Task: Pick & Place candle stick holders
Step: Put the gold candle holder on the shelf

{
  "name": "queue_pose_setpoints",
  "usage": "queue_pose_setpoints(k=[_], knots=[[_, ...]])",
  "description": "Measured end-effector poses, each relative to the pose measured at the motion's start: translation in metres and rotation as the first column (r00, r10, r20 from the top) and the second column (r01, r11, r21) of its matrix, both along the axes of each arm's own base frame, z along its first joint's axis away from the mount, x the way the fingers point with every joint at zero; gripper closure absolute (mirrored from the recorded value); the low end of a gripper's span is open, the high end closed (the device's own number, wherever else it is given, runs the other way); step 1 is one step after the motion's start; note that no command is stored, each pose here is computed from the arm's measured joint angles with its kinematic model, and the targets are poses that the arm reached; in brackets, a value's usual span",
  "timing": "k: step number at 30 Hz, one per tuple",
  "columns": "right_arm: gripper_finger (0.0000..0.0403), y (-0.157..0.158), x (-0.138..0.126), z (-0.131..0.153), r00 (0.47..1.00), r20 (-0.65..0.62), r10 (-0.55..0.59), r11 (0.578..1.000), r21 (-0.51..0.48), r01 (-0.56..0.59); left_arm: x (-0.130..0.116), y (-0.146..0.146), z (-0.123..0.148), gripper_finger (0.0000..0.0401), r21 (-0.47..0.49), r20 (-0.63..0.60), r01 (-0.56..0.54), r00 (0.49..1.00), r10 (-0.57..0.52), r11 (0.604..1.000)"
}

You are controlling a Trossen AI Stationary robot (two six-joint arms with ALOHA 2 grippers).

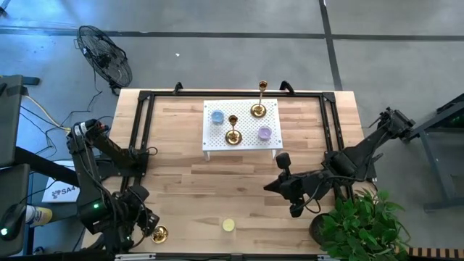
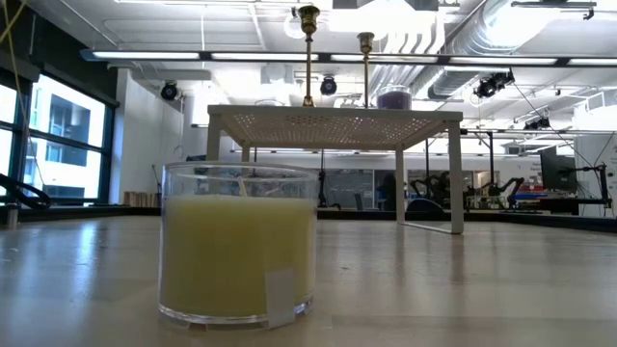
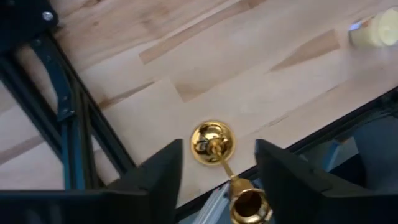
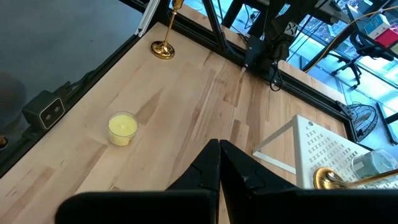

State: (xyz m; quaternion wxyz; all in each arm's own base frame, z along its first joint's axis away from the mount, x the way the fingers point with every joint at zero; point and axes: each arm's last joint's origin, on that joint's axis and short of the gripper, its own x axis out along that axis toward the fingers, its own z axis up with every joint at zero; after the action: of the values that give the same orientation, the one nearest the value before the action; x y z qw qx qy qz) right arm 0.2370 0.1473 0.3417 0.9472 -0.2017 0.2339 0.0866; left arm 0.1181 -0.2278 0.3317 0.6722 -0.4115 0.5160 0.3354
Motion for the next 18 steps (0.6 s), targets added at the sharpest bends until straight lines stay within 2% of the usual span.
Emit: queue_pose_setpoints(k=[7, 11, 14, 18], knots=[[0.0402, 0.0, 0.0, 0.0, 1.0, 0.0, -0.001, 1.0, 0.003, 0.001, -0.0001, -0.0006, -0.0012, 0.0076, 0.003, -0.016, -0.006, 1.0, 0.007, 1.0], [0.0402, 0.0, 0.0, 0.0, 1.0, -0.001, -0.001, 1.0, 0.003, 0.002, 0.0005, -0.0018, -0.0019, 0.0019, 0.005, -0.01, 0.002, 1.0, -0.002, 1.0], [0.0402, 0.0, -0.0002, -0.0003, 1.0, -0.003, -0.001, 1.0, 0.002, 0.001, 0.0006, -0.003, -0.0019, 0.0005, -0.007, -0.017, 0.02, 1.0, -0.02, 1.0], [0.0402, 0.0, -0.0002, -0.0003, 1.0, -0.003, -0.001, 1.0, 0.002, 0.001, 0.0009, -0.0054, -0.0019, 0.0016, -0.038, -0.03, 0.031, 0.999, -0.032, 0.999]])
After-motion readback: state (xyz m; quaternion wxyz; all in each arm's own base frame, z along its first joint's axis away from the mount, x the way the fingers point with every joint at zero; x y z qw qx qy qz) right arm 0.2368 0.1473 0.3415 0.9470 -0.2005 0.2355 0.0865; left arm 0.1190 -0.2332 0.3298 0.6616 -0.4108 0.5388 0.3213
